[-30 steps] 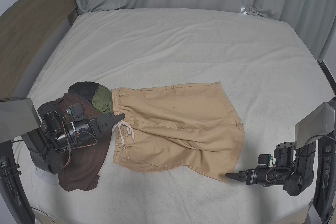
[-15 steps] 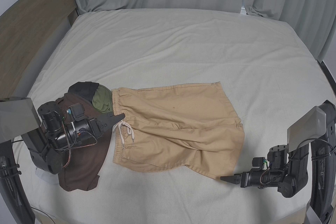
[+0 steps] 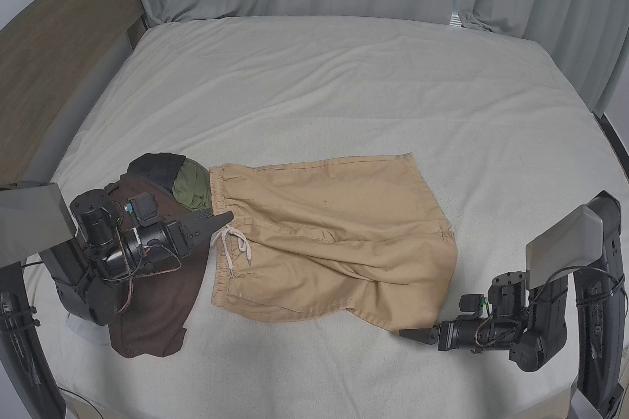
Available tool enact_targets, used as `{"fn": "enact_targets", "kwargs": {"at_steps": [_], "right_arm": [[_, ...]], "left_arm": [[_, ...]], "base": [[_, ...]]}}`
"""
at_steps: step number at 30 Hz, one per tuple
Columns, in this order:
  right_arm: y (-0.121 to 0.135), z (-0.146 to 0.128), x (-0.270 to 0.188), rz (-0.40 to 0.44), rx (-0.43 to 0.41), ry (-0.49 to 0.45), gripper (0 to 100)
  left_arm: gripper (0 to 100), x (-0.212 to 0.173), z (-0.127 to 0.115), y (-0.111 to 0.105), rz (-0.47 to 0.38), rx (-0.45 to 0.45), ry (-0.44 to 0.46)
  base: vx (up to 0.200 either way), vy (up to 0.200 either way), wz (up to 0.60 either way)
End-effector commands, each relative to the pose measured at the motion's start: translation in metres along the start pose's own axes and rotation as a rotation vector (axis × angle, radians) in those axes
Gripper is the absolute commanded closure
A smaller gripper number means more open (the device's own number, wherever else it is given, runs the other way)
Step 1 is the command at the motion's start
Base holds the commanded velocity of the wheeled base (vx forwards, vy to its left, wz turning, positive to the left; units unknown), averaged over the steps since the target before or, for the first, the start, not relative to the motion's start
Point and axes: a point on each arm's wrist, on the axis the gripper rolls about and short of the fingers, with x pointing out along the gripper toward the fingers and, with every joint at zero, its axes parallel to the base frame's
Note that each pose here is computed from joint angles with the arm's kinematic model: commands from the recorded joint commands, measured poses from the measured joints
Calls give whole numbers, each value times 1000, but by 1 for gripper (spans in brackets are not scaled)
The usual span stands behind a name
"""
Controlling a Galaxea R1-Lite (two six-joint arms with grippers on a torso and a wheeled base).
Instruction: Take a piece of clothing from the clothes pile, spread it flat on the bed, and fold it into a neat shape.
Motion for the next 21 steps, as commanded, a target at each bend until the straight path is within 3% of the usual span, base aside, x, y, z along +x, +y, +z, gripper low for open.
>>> {"fn": "enact_targets", "kwargs": {"at_steps": [1,4,5,21], "right_arm": [[-1,-2,1,-2,5,9,0],[-1,-2,1,-3,5,10,0],[-1,-2,1,-3,5,10,100],[-1,-4,-7,-17,18,12,100]], "left_arm": [[0,0,0,1,3,0,-2],[0,0,0,1,2,-1,-1],[0,0,0,1,3,0,-2],[0,-8,-18,15,8,-60,56]], "base": [[0,0,0],[0,0,0],[0,0,0],[0,0,0]]}}
